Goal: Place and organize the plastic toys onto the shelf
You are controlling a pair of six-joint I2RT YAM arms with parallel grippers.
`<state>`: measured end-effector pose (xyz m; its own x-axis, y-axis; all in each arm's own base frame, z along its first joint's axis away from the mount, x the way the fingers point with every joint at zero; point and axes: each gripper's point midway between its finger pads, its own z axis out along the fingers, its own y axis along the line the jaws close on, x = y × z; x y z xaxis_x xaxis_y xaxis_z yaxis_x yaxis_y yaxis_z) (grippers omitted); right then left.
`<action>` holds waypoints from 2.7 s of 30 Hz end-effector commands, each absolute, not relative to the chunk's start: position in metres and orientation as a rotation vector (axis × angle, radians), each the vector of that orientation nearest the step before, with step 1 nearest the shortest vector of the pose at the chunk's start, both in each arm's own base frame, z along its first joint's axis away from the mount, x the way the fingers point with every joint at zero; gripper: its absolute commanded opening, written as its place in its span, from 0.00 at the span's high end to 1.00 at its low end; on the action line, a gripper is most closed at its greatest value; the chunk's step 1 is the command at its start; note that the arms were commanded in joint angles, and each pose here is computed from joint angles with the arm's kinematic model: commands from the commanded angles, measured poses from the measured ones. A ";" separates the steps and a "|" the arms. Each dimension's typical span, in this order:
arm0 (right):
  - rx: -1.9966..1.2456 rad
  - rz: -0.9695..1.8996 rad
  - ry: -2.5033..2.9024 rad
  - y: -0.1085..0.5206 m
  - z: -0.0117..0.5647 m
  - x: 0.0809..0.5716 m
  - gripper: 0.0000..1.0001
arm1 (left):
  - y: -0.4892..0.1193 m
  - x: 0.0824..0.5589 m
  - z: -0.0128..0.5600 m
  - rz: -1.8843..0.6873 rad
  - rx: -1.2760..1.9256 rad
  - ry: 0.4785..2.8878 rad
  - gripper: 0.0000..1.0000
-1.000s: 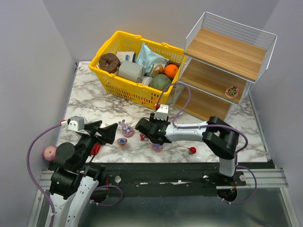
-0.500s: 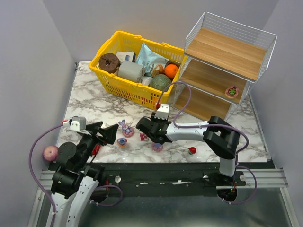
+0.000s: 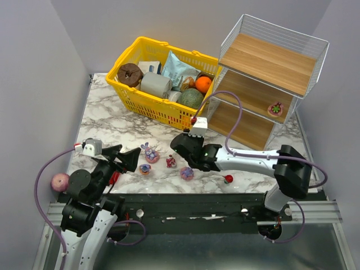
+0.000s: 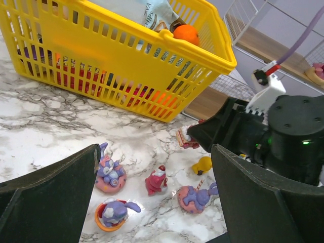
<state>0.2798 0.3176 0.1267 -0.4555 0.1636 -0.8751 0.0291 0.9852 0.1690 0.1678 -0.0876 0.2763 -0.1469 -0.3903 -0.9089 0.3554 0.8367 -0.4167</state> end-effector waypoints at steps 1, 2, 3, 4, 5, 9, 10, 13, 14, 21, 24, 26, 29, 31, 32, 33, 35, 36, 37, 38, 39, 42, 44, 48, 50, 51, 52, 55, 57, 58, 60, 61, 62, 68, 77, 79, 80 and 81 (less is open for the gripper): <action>0.127 0.218 2.046 0.308 0.159 0.264 0.97 | -0.084 0.168 0.279 -0.629 -0.036 1.569 0.01; 0.120 0.195 2.062 0.299 0.160 0.260 0.97 | -0.082 0.169 0.279 -0.622 -0.044 1.570 0.01; 0.134 0.220 2.050 0.295 0.173 0.258 0.97 | -0.082 0.169 0.278 -0.621 -0.045 1.569 0.01; 0.134 0.222 2.048 0.291 0.178 0.256 0.97 | -0.082 0.169 0.278 -0.620 -0.045 1.573 0.01; 0.131 0.214 2.051 0.285 0.182 0.253 0.97 | -0.082 0.169 0.278 -0.620 -0.045 1.573 0.01; 0.137 0.229 2.020 0.264 0.209 0.247 0.97 | -0.081 0.169 0.278 -0.619 -0.051 1.572 0.01; 0.149 0.246 1.994 0.258 0.224 0.246 0.97 | -0.081 0.169 0.277 -0.618 -0.050 1.574 0.01; 0.145 0.209 1.946 0.241 0.246 0.246 0.98 | -0.081 0.170 0.277 -0.615 -0.053 1.575 0.01; 0.158 0.215 1.921 0.236 0.261 0.247 0.99 | -0.081 0.169 0.278 -0.616 -0.055 1.572 0.01; 0.237 0.037 1.837 0.190 0.307 0.266 0.99 | -0.079 0.169 0.278 -0.612 -0.062 1.568 0.01; 0.291 -0.016 1.812 0.170 0.317 0.278 0.99 | -0.079 0.170 0.277 -0.609 -0.061 1.572 0.01; 0.315 -0.047 1.799 0.160 0.321 0.282 0.99 | -0.080 0.170 0.277 -0.610 -0.060 1.576 0.01; 0.363 -0.094 1.772 0.142 0.328 0.288 0.99 | -0.080 0.170 0.277 -0.610 -0.060 1.576 0.01; 0.394 -0.130 1.754 0.130 0.331 0.292 0.99 | -0.080 0.170 0.276 -0.610 -0.060 1.577 0.01; 0.399 -0.137 1.751 0.128 0.332 0.293 0.99 | -0.080 0.170 0.276 -0.611 -0.059 1.576 0.01; 0.416 -0.152 1.743 0.122 0.334 0.295 0.99 | -0.080 0.170 0.277 -0.611 -0.059 1.576 0.01; 0.427 -0.182 1.729 0.116 0.338 0.297 0.99 | -0.080 0.170 0.276 -0.610 -0.060 1.576 0.01; 0.435 -0.199 1.724 0.112 0.339 0.298 0.99 | -0.080 0.170 0.276 -0.611 -0.062 1.577 0.01; 0.444 -0.220 1.712 0.108 0.342 0.299 0.99 | -0.080 0.170 0.276 -0.610 -0.060 1.577 0.01; 0.450 -0.230 1.707 0.106 0.343 0.300 0.99 | -0.080 0.170 0.276 -0.611 -0.062 1.577 0.01; 0.463 -0.246 1.700 0.102 0.344 0.301 0.99 | -0.080 0.170 0.276 -0.611 -0.062 1.579 0.01; 0.473 -0.276 1.693 0.095 0.346 0.305 0.99 | -0.080 0.170 0.276 -0.612 -0.060 1.579 0.01; 0.476 -0.283 1.696 0.091 0.345 0.310 0.99 | -0.080 0.170 0.276 -0.609 -0.060 1.579 0.01; 0.467 -0.292 1.697 0.088 0.340 0.318 0.99 | -0.079 0.170 0.276 -0.610 -0.063 1.577 0.01; 0.450 -0.296 1.697 0.087 0.337 0.322 0.99 | -0.080 0.170 0.276 -0.611 -0.061 1.576 0.01; 0.458 -0.302 1.695 0.084 0.337 0.323 0.99 | -0.080 0.170 0.276 -0.612 -0.063 1.576 0.01; 0.444 -0.306 1.706 0.084 0.333 0.325 0.99 | -0.080 0.170 0.276 -0.611 -0.062 1.577 0.01; 0.442 -0.295 1.707 0.083 0.331 0.329 0.99 | -0.080 0.170 0.276 -0.612 -0.063 1.576 0.01; 0.432 -0.285 1.716 0.086 0.328 0.332 0.99 | -0.080 0.170 0.276 -0.612 -0.060 1.578 0.01; 0.433 -0.289 1.716 0.085 0.327 0.333 0.99 | -0.080 0.170 0.276 -0.612 -0.060 1.578 0.01; 0.429 -0.286 1.723 0.086 0.324 0.334 0.98 | -0.080 0.170 0.277 -0.611 -0.061 1.574 0.01; 0.430 -0.282 1.725 0.086 0.323 0.336 0.98 | -0.080 0.170 0.277 -0.613 -0.063 1.574 0.01; 0.426 -0.264 1.728 0.089 0.322 0.337 0.96 | -0.079 0.170 0.276 -0.610 -0.063 1.576 0.01; 0.416 -0.285 1.750 0.090 0.310 0.344 0.94 | -0.079 0.170 0.277 -0.609 -0.064 1.574 0.01; 0.439 -0.349 1.753 0.082 0.300 0.350 0.89 | -0.079 0.170 0.277 -0.608 -0.065 1.575 0.01; 0.439 -0.358 1.757 0.081 0.298 0.351 0.85 | -0.079 0.169 0.277 -0.608 -0.065 1.574 0.01; 0.441 -0.368 1.756 0.079 0.297 0.351 0.82 | -0.078 0.170 0.277 -0.607 -0.066 1.574 0.01; 0.440 -0.377 1.757 0.079 0.296 0.351 0.82 | -0.079 0.169 0.277 -0.608 -0.065 1.574 0.01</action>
<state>0.3479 0.0859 0.3087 -0.1785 0.1272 -0.9757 0.4484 0.8932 0.0345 0.1694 -0.0818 0.2772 -0.1283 -0.3977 -0.9085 0.3285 0.8473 -0.4173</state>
